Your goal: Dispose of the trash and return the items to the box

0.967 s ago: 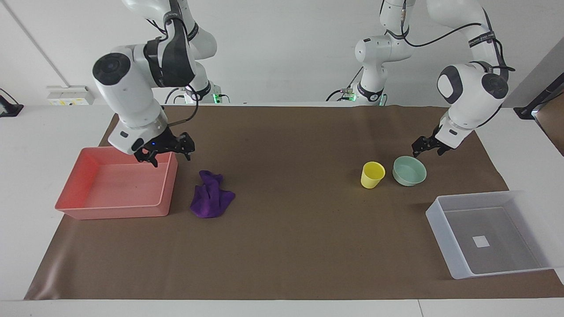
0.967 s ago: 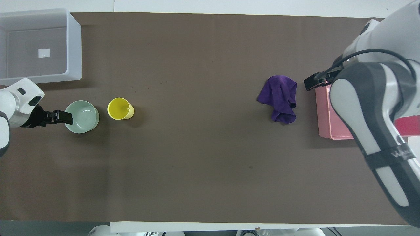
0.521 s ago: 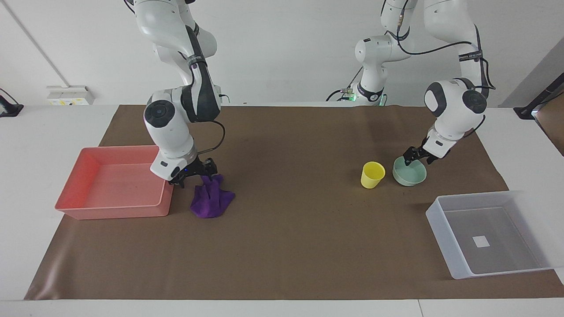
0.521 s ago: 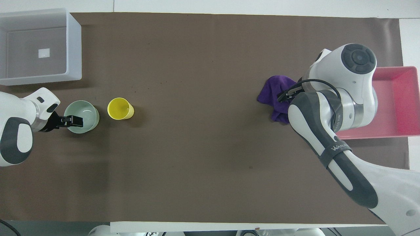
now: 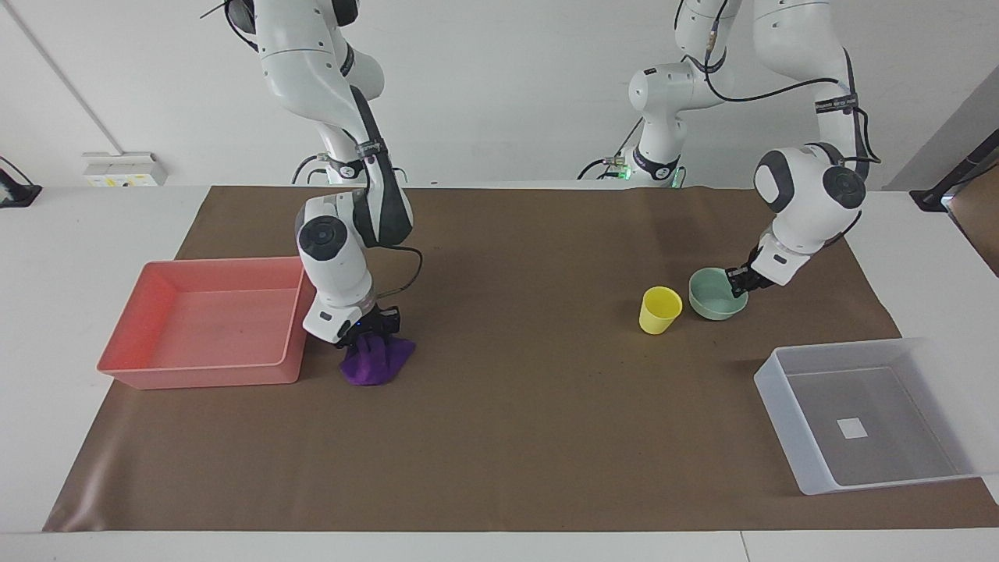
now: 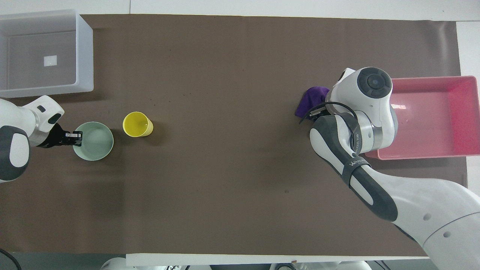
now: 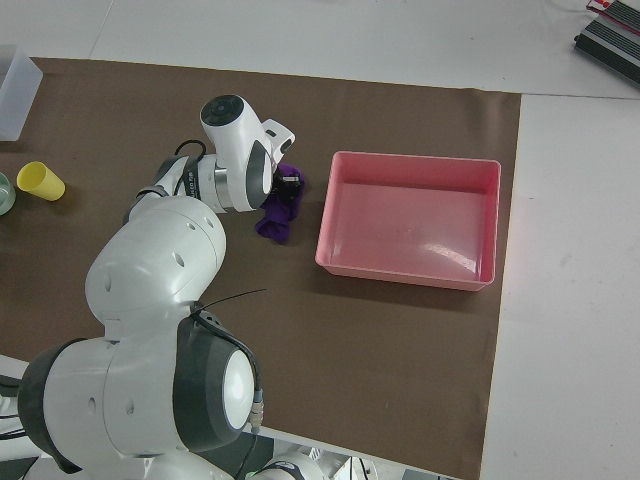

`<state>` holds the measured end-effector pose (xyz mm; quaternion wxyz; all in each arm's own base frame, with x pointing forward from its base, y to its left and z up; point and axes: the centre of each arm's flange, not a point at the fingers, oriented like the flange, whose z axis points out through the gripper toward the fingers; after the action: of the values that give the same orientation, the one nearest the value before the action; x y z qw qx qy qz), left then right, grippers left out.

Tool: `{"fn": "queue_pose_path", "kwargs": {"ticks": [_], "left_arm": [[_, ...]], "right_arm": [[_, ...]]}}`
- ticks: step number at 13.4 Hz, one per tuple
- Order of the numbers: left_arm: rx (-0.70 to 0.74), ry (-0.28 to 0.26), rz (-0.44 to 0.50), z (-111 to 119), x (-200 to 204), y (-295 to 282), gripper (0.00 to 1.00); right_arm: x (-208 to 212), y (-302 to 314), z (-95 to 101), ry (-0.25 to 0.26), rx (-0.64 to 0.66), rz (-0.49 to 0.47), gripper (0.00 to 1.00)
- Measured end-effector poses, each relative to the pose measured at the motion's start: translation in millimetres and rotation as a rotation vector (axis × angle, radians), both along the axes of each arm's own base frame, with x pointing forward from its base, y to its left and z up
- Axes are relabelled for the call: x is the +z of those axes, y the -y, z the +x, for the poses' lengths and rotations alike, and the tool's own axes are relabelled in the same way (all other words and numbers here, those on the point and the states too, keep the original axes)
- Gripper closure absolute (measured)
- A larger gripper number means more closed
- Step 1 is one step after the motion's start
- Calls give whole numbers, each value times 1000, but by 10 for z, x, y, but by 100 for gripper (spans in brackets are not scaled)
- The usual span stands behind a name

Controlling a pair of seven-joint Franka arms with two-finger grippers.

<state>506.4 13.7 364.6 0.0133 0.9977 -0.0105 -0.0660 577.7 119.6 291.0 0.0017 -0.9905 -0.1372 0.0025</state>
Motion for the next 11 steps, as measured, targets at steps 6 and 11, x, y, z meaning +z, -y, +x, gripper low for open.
{"fn": "queue_pose_path", "kwargs": {"ticks": [6, 11], "left_arm": [[143, 137, -107, 960, 1384, -482, 97], [245, 243, -70, 2174, 582, -1329, 97]], "right_arm": [[1065, 298, 125, -41, -52, 1, 90], [2071, 1111, 32, -60, -124, 2, 90]]}}
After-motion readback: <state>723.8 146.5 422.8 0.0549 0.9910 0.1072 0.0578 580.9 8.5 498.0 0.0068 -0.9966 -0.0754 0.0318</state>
